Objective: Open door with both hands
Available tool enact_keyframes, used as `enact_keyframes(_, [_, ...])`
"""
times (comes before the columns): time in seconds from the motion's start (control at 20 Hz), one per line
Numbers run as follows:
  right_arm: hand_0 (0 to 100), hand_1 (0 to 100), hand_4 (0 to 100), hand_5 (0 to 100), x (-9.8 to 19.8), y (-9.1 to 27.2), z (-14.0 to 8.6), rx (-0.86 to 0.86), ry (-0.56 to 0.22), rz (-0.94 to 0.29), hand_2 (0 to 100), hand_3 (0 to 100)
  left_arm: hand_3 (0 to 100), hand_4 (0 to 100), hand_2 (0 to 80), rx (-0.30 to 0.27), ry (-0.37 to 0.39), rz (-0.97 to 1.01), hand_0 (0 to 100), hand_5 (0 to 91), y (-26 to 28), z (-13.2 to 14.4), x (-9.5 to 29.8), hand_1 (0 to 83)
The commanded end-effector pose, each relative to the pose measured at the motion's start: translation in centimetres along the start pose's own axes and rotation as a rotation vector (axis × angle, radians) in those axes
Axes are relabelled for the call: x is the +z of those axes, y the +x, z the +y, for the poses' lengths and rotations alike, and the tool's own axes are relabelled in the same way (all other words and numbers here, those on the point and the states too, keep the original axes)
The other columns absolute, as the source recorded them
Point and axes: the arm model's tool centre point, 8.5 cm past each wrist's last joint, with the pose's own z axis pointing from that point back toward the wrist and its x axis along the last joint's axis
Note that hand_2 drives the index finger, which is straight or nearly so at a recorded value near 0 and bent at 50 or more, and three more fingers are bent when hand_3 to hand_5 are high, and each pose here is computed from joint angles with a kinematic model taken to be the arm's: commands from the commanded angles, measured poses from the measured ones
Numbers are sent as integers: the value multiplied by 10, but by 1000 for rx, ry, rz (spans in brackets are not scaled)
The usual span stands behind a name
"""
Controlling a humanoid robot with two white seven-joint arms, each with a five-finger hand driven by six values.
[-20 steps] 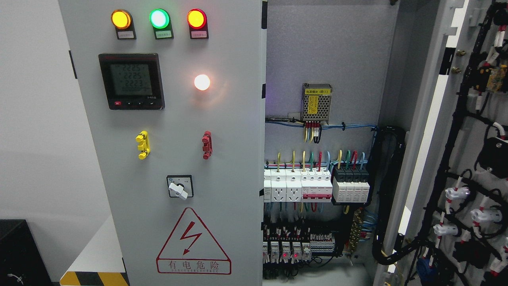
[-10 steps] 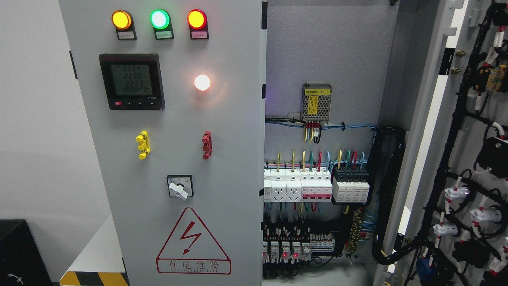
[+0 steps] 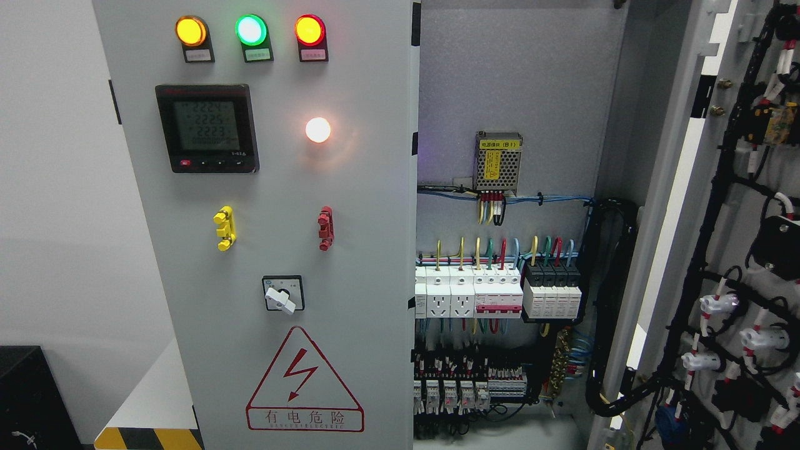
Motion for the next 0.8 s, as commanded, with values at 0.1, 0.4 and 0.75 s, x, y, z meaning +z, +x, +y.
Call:
enact_keyframes(0.1, [0,0,0,0,-17,142,16,72,141,-434,0,0,0,0,0,77,-23,-2,0,0,-3,-11,0,0])
enact_keyframes(0.4, [0,0,0,0,-51,180,9,102,124,-585,0,0,0,0,0,81,-22,-3,0,0,-2,-10,0,0])
enact_keyframes(0.75, [0,0,0,0,-77,216,-9,161,94,-703,0,0,0,0,0,71,-24,-2,0,0,-3,-12,0,0])
